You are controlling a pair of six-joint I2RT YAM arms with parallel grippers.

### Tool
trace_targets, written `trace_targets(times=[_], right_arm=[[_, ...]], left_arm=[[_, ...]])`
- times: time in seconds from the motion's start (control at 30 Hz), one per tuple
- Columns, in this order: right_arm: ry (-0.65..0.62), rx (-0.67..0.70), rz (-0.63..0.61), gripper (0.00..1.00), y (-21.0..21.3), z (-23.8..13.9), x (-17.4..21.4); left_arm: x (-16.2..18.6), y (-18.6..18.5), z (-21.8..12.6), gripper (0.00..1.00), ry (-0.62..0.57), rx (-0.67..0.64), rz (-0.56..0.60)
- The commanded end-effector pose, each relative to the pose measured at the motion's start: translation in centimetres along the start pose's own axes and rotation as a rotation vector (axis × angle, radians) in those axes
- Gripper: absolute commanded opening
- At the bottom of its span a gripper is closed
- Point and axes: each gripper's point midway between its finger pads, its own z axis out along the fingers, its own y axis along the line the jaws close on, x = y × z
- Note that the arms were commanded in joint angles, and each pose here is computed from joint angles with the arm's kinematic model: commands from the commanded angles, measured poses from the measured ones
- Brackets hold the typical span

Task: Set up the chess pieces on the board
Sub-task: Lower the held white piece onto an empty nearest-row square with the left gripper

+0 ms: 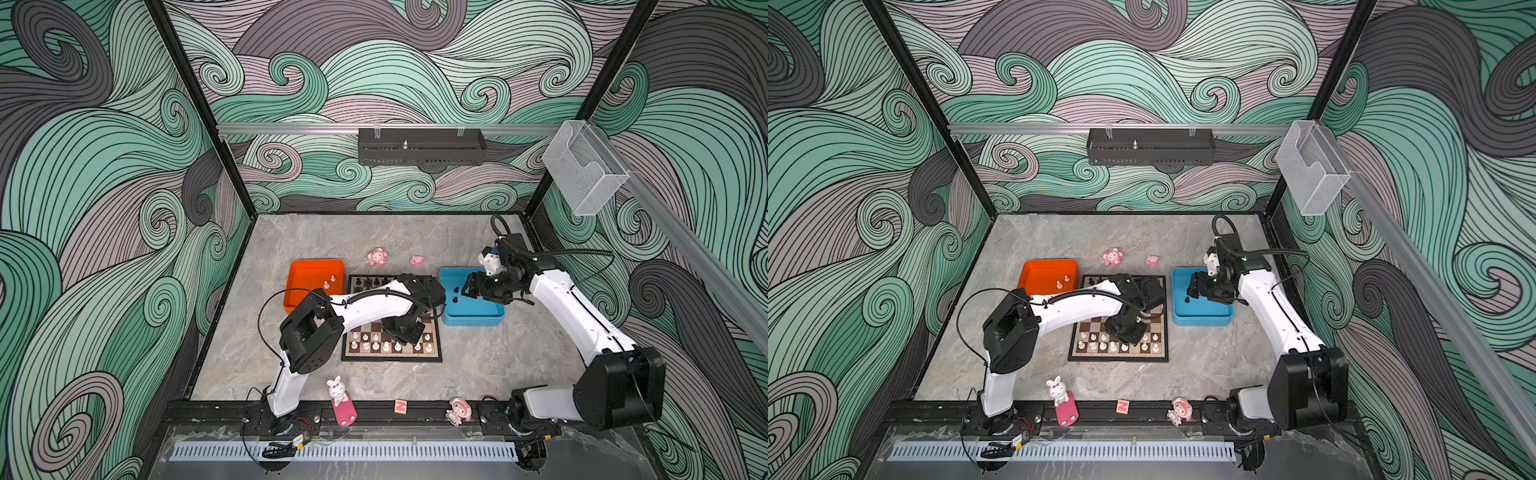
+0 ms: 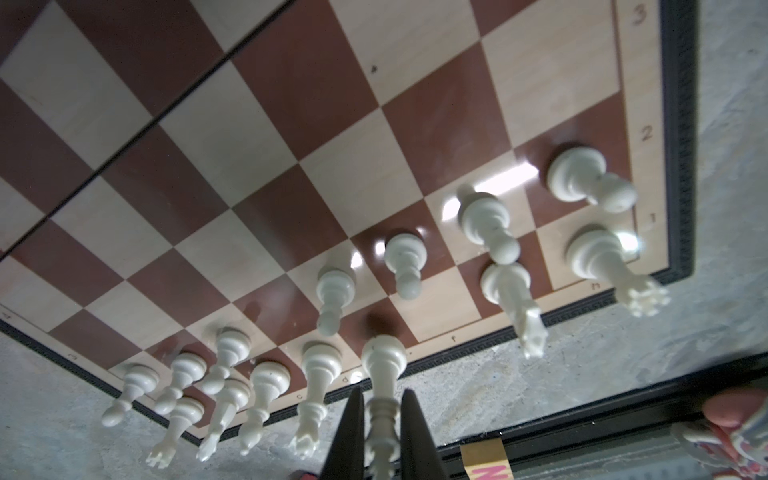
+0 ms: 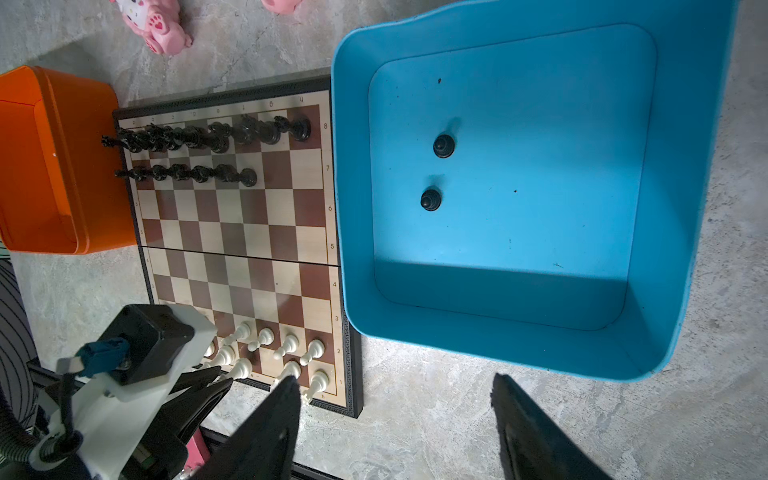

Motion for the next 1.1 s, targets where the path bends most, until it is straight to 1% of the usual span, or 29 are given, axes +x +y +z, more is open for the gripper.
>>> trace_targets(times=[0.0, 0.53, 0.93, 1.07], right_arm=[[0.018, -0.002, 0.006, 0.73, -0.23, 0.15, 0.44], [0.022, 0.000, 0.010, 0.74, -0.35, 0.25, 0.45], [0.024, -0.001, 0.012, 0.74, -0.39, 0.28, 0.46], [0.024, 0.000, 0.012, 0.74, -0.42, 0.32, 0.44]], left_arm=[[0.37, -0.35, 0.57, 0.11, 0.016, -0.007, -0.001], [0.15, 0.37, 1.23, 0.11, 0.015, -0.055, -0.002], [0.03, 0.54, 1.30, 0.12, 0.013, -0.065, -0.002], [0.02, 0.50, 1.43, 0.14, 0.016, -0.065, -0.002]])
